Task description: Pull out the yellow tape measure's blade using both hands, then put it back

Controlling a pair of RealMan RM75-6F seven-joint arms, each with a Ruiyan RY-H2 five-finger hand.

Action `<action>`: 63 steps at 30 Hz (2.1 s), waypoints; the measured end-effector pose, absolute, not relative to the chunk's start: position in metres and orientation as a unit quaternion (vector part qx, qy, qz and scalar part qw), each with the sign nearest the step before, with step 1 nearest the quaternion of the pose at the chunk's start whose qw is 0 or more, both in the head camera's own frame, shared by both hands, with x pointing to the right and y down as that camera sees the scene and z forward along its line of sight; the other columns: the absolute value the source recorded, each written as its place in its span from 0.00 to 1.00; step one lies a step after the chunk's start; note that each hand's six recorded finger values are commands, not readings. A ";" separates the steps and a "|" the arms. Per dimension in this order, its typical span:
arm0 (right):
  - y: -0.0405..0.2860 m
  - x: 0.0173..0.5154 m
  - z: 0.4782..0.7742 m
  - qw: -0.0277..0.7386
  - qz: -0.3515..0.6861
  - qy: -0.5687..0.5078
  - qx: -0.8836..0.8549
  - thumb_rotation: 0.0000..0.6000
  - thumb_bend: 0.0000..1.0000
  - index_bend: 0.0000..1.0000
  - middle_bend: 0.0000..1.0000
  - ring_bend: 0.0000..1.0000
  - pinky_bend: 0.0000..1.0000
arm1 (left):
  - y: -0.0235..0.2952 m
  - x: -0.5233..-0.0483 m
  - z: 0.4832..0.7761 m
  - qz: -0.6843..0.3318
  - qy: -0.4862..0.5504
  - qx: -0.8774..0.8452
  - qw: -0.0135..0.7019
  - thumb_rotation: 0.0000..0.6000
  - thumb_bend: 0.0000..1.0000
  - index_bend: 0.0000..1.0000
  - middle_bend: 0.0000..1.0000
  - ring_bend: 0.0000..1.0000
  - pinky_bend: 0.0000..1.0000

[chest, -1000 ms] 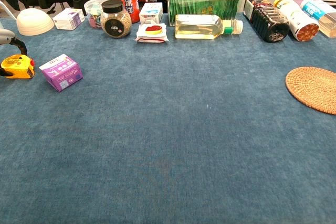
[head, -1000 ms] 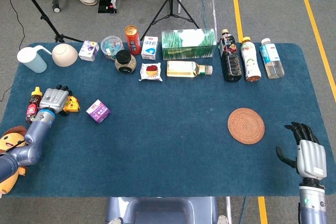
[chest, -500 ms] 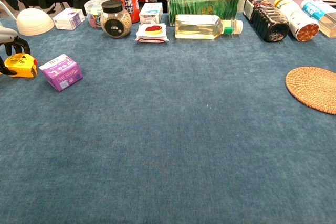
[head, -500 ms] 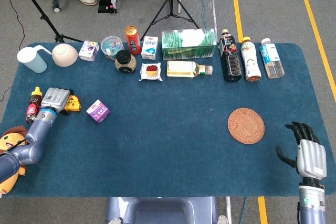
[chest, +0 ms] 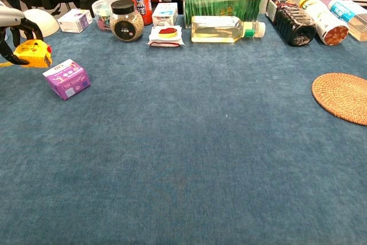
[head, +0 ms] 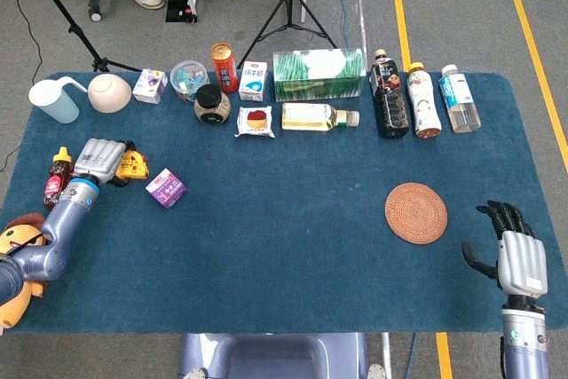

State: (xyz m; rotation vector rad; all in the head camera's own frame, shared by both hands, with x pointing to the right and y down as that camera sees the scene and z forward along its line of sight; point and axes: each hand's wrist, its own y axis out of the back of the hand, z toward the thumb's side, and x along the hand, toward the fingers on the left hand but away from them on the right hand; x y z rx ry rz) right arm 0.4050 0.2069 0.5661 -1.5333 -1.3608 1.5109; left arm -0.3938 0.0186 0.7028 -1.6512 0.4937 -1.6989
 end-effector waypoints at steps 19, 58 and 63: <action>0.181 0.344 0.572 0.279 0.485 -0.495 -0.665 0.90 0.33 0.22 0.17 0.14 0.28 | 0.010 -0.309 0.640 -0.575 0.172 -0.714 0.361 1.00 0.37 0.56 0.43 0.37 0.48; 0.151 0.198 0.628 0.143 0.394 -0.523 -0.742 0.90 0.25 0.00 0.04 0.07 0.25 | 0.025 -0.127 0.616 -0.530 0.154 -0.755 0.354 1.00 0.36 0.56 0.43 0.37 0.48; 0.144 0.191 0.630 0.147 0.398 -0.535 -0.731 0.90 0.25 0.00 0.03 0.06 0.25 | 0.030 -0.111 0.615 -0.527 0.154 -0.759 0.349 1.00 0.35 0.56 0.43 0.37 0.48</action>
